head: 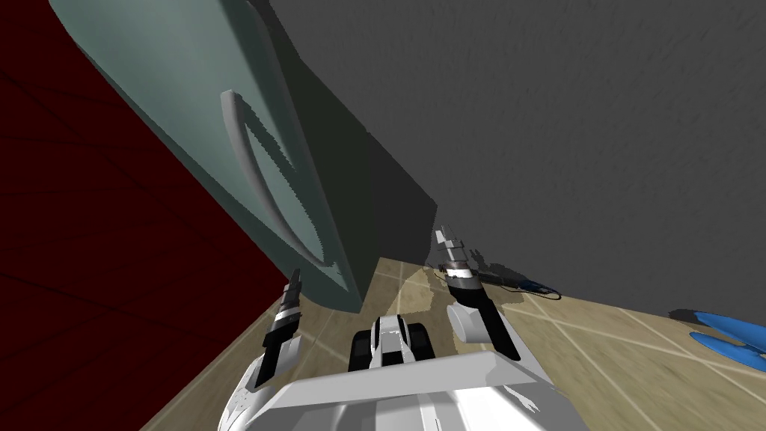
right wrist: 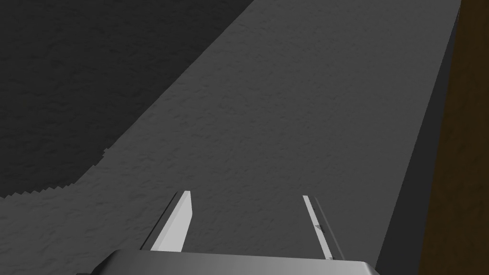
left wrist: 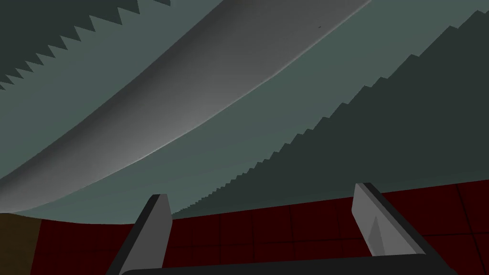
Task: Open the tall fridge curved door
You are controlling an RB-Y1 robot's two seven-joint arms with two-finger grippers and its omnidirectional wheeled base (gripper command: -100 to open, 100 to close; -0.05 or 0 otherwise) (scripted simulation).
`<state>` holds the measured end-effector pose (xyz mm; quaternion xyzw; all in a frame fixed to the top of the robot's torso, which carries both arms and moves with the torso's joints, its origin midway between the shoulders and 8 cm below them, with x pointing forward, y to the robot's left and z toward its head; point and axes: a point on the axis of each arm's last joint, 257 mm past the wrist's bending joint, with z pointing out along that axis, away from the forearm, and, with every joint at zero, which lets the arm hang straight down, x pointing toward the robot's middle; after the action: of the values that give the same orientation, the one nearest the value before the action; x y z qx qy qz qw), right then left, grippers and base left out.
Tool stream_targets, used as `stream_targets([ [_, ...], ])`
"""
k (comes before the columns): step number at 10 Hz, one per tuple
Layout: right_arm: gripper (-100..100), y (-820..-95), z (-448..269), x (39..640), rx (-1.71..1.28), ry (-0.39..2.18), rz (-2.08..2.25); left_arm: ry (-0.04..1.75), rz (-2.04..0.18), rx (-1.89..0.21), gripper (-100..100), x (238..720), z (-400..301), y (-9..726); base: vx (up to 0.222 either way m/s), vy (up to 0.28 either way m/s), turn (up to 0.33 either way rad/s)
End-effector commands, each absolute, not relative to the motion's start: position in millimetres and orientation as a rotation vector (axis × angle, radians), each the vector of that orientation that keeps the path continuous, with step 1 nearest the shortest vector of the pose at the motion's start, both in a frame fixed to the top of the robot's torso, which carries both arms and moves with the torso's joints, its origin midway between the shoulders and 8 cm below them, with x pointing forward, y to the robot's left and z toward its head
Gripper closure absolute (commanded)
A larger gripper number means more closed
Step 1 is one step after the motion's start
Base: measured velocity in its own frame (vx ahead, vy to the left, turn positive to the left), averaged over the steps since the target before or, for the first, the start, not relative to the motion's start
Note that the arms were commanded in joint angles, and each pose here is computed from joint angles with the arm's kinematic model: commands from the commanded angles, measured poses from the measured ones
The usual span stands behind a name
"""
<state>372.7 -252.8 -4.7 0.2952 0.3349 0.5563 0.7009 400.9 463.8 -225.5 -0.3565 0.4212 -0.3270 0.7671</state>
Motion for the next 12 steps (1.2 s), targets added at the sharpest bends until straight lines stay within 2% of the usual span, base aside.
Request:
stream_targets([
  [1, 0, -253, -5, 373, 0.657, 0.746, 1.239, 0.916, -0.693, -0.798, -100, 397, -241, 469, 0.056, -0.068, 0.008],
  [12, 0, -253, -5, 373, 0.657, 0.746, 1.239, 0.935, -0.626, -0.899, -100, 375, -304, 480, 0.062, -0.075, 0.010],
])
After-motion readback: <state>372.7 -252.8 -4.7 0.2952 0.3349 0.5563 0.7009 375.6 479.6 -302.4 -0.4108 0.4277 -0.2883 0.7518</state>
